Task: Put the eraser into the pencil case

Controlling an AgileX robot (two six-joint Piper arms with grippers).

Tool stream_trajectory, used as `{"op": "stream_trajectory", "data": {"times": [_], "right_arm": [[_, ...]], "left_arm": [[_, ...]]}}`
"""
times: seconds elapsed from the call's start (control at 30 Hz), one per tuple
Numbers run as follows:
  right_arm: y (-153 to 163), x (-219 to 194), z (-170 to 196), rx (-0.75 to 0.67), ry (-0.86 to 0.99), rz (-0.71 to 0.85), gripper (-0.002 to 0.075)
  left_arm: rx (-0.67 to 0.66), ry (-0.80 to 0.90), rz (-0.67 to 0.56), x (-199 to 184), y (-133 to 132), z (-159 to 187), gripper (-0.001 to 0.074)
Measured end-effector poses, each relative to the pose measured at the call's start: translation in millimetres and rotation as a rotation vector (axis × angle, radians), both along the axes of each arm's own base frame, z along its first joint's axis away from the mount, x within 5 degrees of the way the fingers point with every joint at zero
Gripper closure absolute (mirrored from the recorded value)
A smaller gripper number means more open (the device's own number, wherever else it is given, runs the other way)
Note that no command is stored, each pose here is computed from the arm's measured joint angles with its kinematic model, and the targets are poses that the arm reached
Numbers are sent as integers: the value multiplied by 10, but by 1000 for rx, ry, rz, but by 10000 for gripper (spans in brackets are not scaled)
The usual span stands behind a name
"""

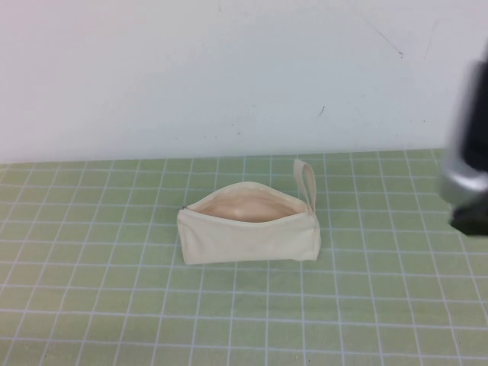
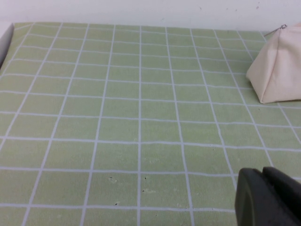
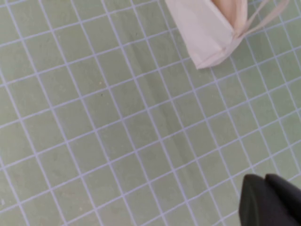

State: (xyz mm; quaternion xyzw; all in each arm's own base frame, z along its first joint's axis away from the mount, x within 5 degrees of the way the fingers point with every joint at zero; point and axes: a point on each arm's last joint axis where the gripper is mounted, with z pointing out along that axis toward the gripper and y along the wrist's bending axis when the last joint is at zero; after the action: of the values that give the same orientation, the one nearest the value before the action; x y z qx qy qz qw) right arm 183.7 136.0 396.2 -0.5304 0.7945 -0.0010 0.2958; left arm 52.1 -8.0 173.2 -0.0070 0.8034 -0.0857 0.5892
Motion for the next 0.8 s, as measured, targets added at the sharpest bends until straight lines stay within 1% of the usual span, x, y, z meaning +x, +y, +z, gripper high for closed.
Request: {"op": "stream_trajectory", "data": {"times": [0.17, 0.23, 0.37, 0.53, 0.63, 0.8], "right_arm": [[-250, -359, -219, 87, -66, -3, 726], [-311, -470, -311, 127, -80, 2, 726], [-398, -621, -566, 157, -81, 12, 726], [-420, -724, -773, 182, 6, -2, 726], [-419, -744, -862, 166, 54, -4, 726], [-417, -748, -914, 141, 90, -5, 726]], "left_arm": [[0, 0, 0, 0, 0, 0, 736], [0, 0, 0, 0, 0, 0, 736], [0, 0, 0, 0, 0, 0, 736], [0, 0, 0, 0, 0, 0, 736], [0, 0, 0, 0, 0, 0, 736], [0, 0, 0, 0, 0, 0, 736]]}}
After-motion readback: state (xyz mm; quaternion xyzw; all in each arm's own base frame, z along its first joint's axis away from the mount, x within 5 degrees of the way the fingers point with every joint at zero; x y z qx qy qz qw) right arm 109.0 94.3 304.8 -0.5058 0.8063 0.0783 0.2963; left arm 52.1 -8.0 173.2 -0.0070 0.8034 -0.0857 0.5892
